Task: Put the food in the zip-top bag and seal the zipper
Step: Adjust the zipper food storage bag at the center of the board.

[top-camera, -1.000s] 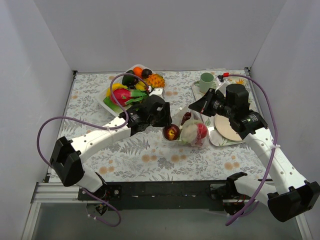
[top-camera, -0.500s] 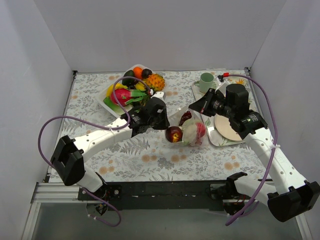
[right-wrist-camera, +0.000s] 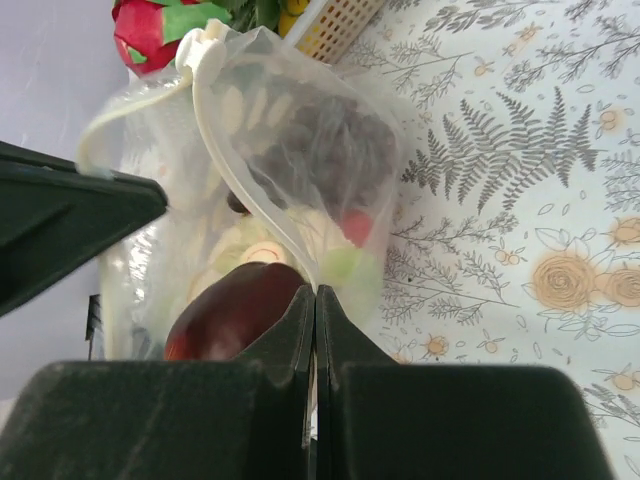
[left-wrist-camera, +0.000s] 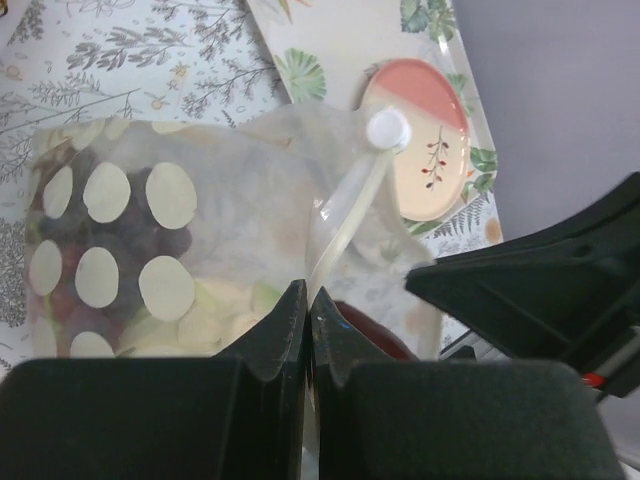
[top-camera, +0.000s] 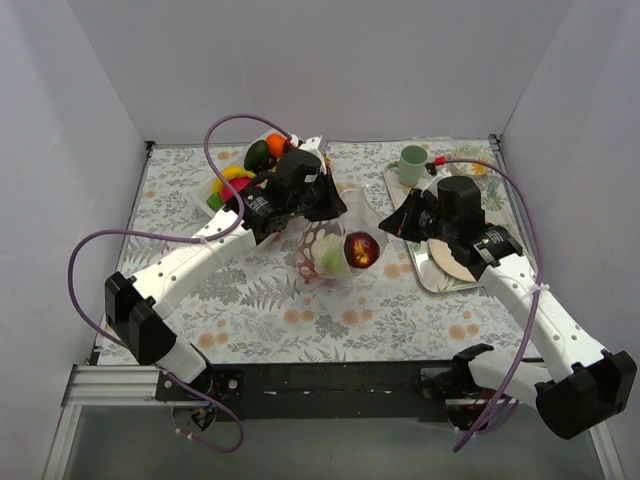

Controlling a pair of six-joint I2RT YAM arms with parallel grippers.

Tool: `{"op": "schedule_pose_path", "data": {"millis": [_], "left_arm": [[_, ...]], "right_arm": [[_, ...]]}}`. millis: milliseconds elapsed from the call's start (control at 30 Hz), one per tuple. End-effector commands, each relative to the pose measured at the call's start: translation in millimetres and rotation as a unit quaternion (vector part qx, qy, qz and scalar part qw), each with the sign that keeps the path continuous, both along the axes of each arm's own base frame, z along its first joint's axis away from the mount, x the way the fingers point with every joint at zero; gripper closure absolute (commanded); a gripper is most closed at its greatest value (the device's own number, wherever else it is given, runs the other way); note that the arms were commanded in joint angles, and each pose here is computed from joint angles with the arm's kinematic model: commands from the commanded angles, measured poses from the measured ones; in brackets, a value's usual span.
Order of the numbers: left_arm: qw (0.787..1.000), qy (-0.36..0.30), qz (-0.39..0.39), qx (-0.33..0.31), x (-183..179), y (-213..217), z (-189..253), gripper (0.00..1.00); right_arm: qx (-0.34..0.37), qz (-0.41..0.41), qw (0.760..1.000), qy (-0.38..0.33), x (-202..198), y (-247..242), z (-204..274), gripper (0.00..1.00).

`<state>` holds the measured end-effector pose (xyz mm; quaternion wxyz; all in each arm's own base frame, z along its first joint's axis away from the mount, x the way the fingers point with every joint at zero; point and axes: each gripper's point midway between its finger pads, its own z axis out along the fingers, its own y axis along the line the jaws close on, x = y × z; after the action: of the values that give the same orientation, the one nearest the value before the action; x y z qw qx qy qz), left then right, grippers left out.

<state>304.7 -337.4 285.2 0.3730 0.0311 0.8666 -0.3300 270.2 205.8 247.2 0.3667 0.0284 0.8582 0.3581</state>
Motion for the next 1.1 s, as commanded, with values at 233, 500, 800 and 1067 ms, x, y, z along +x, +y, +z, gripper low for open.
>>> {"op": "schedule_pose_path", "data": {"millis": [233,500,800,1067], "left_arm": [[0.999,0.029,-0.005,-0.013,-18,10,-14,1.00],[0.999,0.040,-0.018,-0.022,-24,7,-16,1.00],[0.998,0.051,-0.007,-0.021,-20,27,-10,1.00],[0.994,0.089,-0.016,-0.057,-35,21,-9,1.00]], "right_arm": [[-0.014,-0.021,0.997,-0.073,42,-1,57,0.99],[-0.038,-0.039,0.996,-0.069,67,-3,54,0.99],[-0.046,-0.066,0.995,-0.053,93,-20,36,0.99],[-0.023,-0.023,0.999,-0.038,84,-9,28,0.99]]}}
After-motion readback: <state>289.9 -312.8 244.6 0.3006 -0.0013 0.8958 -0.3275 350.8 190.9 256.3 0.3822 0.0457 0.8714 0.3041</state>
